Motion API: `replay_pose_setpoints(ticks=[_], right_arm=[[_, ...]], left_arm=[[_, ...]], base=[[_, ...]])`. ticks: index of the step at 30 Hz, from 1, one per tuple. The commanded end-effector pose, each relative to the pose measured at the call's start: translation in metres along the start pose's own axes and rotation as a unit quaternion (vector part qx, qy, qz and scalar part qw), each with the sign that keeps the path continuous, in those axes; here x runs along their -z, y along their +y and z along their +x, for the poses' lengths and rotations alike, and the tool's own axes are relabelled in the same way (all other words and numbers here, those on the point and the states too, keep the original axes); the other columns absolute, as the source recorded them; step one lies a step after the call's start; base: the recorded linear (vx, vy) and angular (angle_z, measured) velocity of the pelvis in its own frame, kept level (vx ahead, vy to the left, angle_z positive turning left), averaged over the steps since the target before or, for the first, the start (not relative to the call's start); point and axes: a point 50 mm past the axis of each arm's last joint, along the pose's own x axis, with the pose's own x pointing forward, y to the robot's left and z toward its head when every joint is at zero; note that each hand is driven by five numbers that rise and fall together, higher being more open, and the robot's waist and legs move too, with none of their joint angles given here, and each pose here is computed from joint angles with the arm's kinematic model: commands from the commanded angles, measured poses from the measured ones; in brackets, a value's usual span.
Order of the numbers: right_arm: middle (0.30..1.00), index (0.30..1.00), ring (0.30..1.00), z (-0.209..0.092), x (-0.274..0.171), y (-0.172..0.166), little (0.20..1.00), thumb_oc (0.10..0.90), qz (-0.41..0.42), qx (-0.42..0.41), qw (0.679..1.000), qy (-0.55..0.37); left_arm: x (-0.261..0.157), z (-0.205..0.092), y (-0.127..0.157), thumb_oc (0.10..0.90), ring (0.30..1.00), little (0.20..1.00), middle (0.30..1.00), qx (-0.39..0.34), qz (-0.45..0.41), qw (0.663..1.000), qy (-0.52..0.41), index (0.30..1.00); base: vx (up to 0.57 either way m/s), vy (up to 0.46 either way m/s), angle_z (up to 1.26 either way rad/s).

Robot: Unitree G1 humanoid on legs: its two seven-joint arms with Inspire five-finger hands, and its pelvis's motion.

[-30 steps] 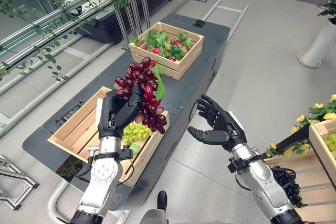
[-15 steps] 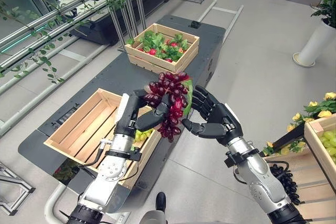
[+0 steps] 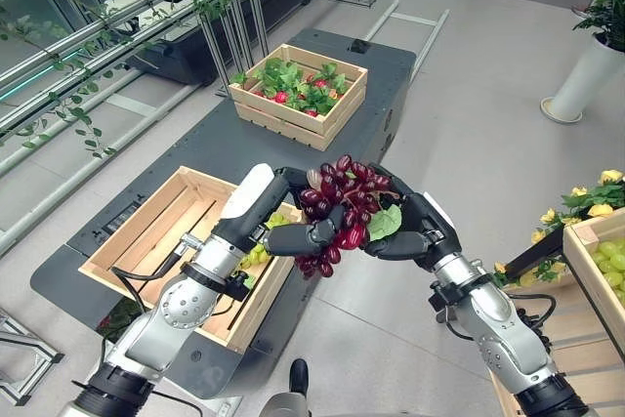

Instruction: Pick up the fruits from the basket on one side to the basket on the other side

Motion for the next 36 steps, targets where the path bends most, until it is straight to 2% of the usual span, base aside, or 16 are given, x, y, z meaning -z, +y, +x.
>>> replay_pose_setpoints(ticks=[1,14,20,25,28,36], right_arm=[[0.9,0.9,0.9,0.013,-0.067,0.002,0.9,0.8,-0.05,-0.03,0.982,-0.178],[0.9,0.9,0.9,0.017,-0.075,0.006,0.9,0.8,-0.066,-0.026,0.976,-0.208],[0.9,0.9,0.9,0.017,-0.081,0.01,0.9,0.8,-0.104,-0.051,0.968,-0.223],[0.9,0.9,0.9,0.016,-0.089,0.01,0.9,0.8,-0.134,-0.085,0.959,-0.235],[0.9,0.9,0.9,0.013,-0.096,0.007,0.9,0.8,-0.158,-0.096,0.954,-0.237],[0.9,0.9,0.9,0.006,-0.106,-0.002,0.9,0.8,-0.206,-0.094,0.947,-0.23]], left_arm=[[-0.041,0.031,0.033,0.4,0.3,0.3,0.3,-0.063,-0.011,0.985,-0.162,0.3],[-0.039,0.036,0.021,0.4,0.3,0.3,0.3,-0.022,-0.077,0.986,-0.148,0.3],[-0.024,0.036,0.025,0.4,0.3,0.3,0.3,-0.055,-0.163,0.98,-0.104,0.3],[-0.009,0.033,0.027,0.4,0.3,0.3,0.3,-0.094,-0.299,0.947,-0.066,0.3],[-0.003,0.03,0.027,0.4,0.3,0.3,0.3,-0.115,-0.348,0.929,-0.047,0.3],[0.01,0.02,0.037,0.4,0.3,0.3,0.3,-0.128,-0.36,0.924,-0.002,0.3]], base=[[0.0,0.0,0.0],[0.0,0.0,0.0],[0.0,0.0,0.0],[0.0,0.0,0.0],[0.0,0.0,0.0],[0.0,0.0,0.0]])
